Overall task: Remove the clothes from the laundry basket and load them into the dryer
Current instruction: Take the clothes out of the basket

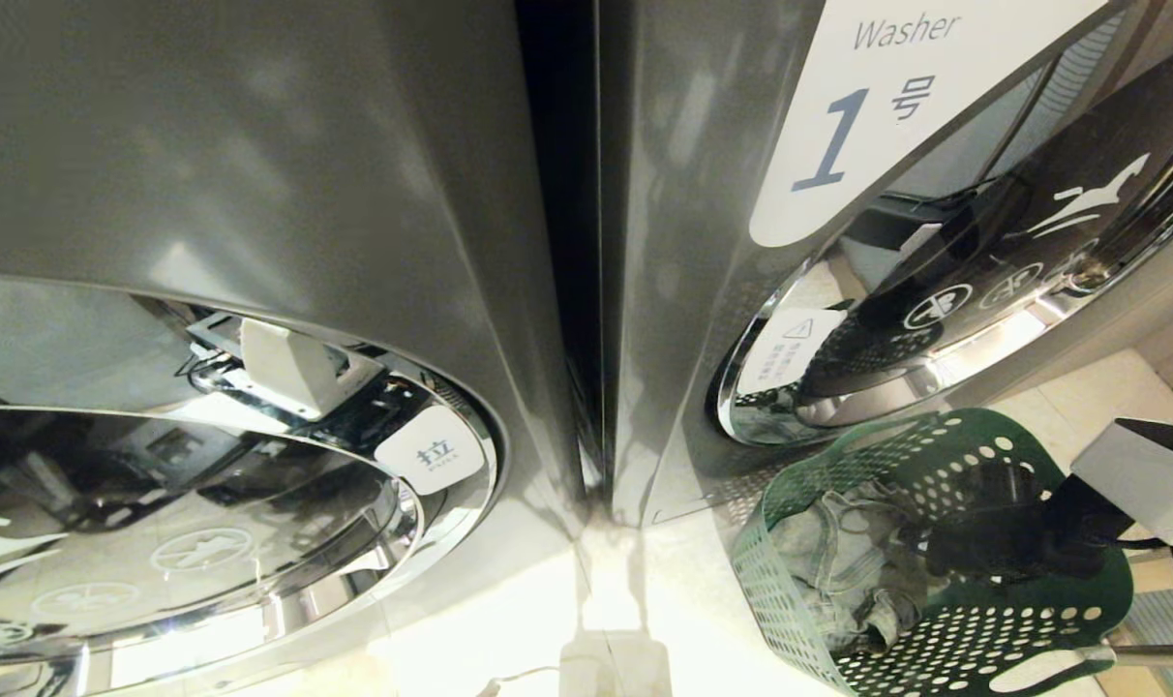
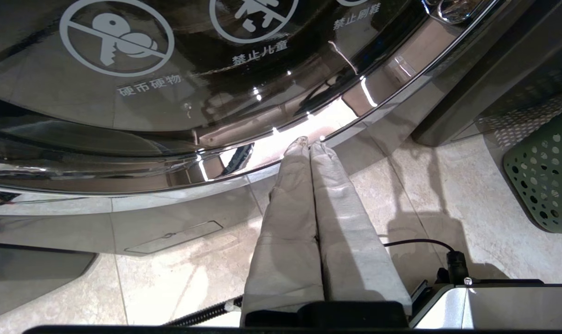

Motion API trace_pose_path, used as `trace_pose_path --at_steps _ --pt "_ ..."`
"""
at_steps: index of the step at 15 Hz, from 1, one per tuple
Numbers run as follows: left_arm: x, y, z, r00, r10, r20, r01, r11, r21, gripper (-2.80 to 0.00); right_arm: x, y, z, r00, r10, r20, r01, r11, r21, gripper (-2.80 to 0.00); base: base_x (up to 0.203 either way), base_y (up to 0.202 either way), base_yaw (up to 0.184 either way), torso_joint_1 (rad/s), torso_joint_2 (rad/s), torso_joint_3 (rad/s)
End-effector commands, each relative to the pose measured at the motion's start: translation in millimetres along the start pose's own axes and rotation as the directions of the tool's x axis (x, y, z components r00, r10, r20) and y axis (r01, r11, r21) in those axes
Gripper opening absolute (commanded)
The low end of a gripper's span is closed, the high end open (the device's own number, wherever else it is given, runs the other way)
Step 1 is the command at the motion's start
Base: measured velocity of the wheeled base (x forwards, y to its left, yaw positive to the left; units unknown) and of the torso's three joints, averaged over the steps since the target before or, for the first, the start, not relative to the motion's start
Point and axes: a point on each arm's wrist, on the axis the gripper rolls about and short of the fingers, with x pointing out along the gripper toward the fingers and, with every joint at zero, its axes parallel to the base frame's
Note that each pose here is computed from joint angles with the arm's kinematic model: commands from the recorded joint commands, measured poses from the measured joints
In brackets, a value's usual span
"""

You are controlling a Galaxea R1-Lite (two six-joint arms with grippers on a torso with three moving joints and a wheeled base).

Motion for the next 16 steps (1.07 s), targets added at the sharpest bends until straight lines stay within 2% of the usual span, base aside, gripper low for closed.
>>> trace_pose_path --at_steps 1,3,10,13,15,16 --pt "0 0.0 0 1.0 0.001 0.001 -0.001 1.0 0.0 -2.8 21 -3 -6 1.0 0.026 0.006 -0.026 1.0 -0.005 0.0 0.0 0.0 0.0 0.0 0.0 0.0" --pt "0 0.0 0 1.0 0.001 0.001 -0.001 1.0 0.0 -2.8 28 -2 -7 0.995 0.102 0.011 -0.102 0.995 -0.016 0.0 0.0 0.0 0.0 0.0 0.0 0.0" --pt "0 0.0 0 1.0 0.001 0.001 -0.001 1.0 0.0 -2.8 62 -5 -10 0.991 0.128 0.043 -0.127 0.991 -0.035 0.0 0.0 0.0 0.0 0.0 0.0 0.0" --pt "0 0.0 0 1.0 0.001 0.001 -0.001 1.0 0.0 -2.8 65 -4 -13 0.981 0.192 0.018 -0.191 0.98 -0.047 0.0 0.0 0.0 0.0 0.0 0.0 0.0" --pt "0 0.0 0 1.0 0.001 0.001 -0.001 1.0 0.0 -2.8 68 -2 -11 0.98 0.197 0.028 -0.196 0.979 -0.053 0.0 0.0 0.0 0.0 0.0 0.0 0.0" --pt "0 0.0 0 1.0 0.001 0.001 -0.001 1.0 0.0 -2.8 68 -2 -11 0.98 0.199 0.029 -0.197 0.979 -0.055 -2.8 0.0 0.0 0.0 0.0 0.0 0.0"
